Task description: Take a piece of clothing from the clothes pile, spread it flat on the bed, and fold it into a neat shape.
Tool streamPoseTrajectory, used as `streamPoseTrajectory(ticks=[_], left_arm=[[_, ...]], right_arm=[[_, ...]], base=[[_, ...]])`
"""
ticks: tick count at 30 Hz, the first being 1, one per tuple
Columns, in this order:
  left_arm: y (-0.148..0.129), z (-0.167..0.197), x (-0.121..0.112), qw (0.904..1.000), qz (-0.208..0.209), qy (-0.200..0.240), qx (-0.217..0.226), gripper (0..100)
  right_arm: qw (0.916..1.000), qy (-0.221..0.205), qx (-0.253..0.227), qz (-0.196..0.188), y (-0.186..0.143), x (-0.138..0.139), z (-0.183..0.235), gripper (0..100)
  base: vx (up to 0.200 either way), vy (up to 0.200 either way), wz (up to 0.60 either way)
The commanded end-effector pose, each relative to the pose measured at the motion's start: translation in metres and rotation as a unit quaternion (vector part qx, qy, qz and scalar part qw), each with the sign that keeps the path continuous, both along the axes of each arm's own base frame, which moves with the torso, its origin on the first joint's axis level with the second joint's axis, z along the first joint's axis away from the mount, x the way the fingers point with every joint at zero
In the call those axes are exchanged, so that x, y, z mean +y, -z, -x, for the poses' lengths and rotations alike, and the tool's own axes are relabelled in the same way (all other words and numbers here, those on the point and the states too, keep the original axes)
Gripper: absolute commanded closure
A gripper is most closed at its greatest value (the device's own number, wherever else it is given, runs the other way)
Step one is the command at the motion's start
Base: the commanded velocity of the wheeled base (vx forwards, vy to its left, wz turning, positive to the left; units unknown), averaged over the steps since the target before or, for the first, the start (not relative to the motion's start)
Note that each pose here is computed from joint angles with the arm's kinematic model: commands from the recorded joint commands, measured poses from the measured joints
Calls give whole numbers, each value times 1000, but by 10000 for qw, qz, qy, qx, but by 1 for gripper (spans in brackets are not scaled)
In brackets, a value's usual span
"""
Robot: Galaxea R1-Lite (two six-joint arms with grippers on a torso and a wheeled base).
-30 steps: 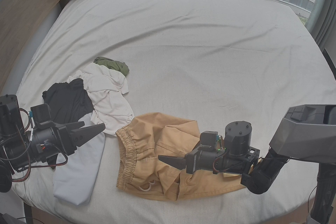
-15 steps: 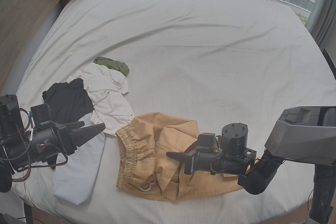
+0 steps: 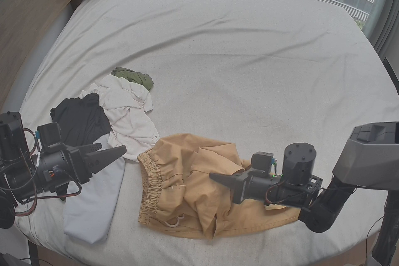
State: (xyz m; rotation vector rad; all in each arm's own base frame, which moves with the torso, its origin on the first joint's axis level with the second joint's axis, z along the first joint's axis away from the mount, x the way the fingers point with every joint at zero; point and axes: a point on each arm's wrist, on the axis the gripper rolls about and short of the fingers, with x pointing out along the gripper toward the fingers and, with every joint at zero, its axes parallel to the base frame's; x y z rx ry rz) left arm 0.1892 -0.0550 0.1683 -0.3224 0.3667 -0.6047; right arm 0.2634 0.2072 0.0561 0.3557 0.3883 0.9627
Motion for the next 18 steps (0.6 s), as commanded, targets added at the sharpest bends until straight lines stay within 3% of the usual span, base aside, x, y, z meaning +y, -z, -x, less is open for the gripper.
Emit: streamPoseTrajectory(ticks=[1,18], left_arm=[[6,-2,-5,9998,47,107,159,0],[40,-21,-22,9988,-3,385,293,0]], right_arm=[[9990,240,-299,-215,-26,-26,7,100],[9942,717,-523,-614,-53,-89,3,100]], base=[[0,0,0],[0,0,0]])
